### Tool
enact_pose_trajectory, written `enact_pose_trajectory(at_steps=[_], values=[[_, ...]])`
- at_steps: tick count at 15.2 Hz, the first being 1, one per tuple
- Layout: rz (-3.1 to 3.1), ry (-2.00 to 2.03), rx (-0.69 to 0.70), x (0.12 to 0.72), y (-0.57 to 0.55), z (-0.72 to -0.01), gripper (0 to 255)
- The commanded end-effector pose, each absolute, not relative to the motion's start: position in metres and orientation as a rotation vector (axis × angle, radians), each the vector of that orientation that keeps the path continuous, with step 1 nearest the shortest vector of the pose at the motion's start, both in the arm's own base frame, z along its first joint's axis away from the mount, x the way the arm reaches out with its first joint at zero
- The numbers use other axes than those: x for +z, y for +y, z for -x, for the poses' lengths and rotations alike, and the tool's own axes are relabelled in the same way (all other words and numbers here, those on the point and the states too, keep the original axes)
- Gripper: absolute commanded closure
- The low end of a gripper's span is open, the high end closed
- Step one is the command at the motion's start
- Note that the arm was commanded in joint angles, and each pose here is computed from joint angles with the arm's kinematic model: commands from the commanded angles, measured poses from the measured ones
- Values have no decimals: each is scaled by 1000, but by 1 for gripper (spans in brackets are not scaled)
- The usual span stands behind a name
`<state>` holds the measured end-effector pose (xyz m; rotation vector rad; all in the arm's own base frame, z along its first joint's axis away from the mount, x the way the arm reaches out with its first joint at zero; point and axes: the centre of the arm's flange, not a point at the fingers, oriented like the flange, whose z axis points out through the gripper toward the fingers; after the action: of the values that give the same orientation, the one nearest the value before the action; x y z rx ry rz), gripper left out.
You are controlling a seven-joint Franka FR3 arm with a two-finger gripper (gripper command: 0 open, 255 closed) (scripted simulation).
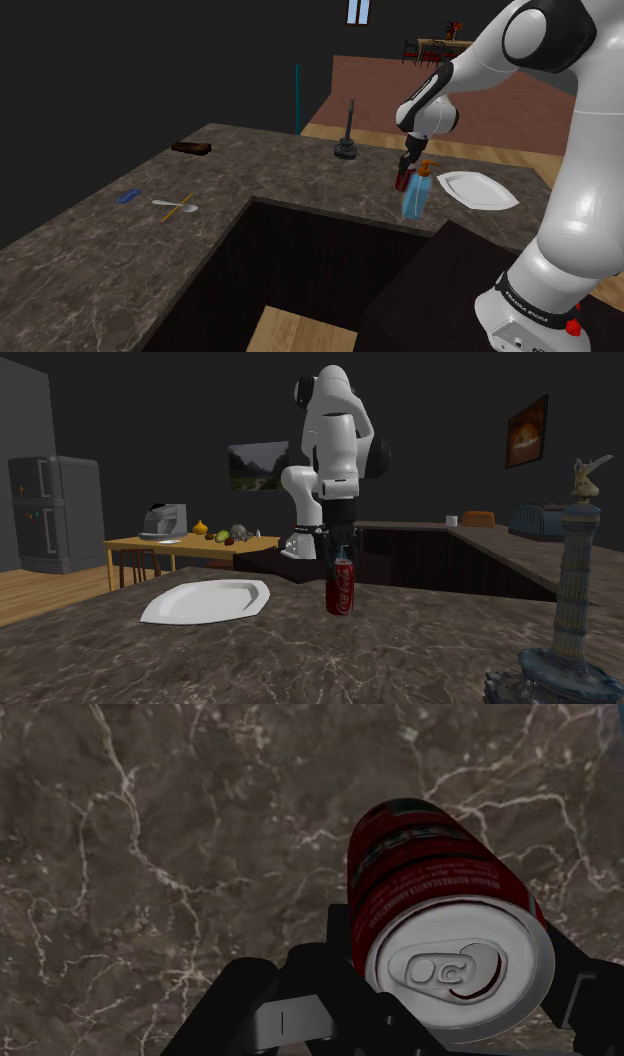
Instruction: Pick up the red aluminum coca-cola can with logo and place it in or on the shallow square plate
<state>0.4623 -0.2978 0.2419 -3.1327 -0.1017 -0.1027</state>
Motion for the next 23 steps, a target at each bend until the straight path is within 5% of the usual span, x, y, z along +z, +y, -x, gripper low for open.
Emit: enact_pose_trajectory(at_steps=[1,23], values=[[3132,-102,-101,241,-298,-462,255],[3132,-102,-101,333,-307,-453,255]])
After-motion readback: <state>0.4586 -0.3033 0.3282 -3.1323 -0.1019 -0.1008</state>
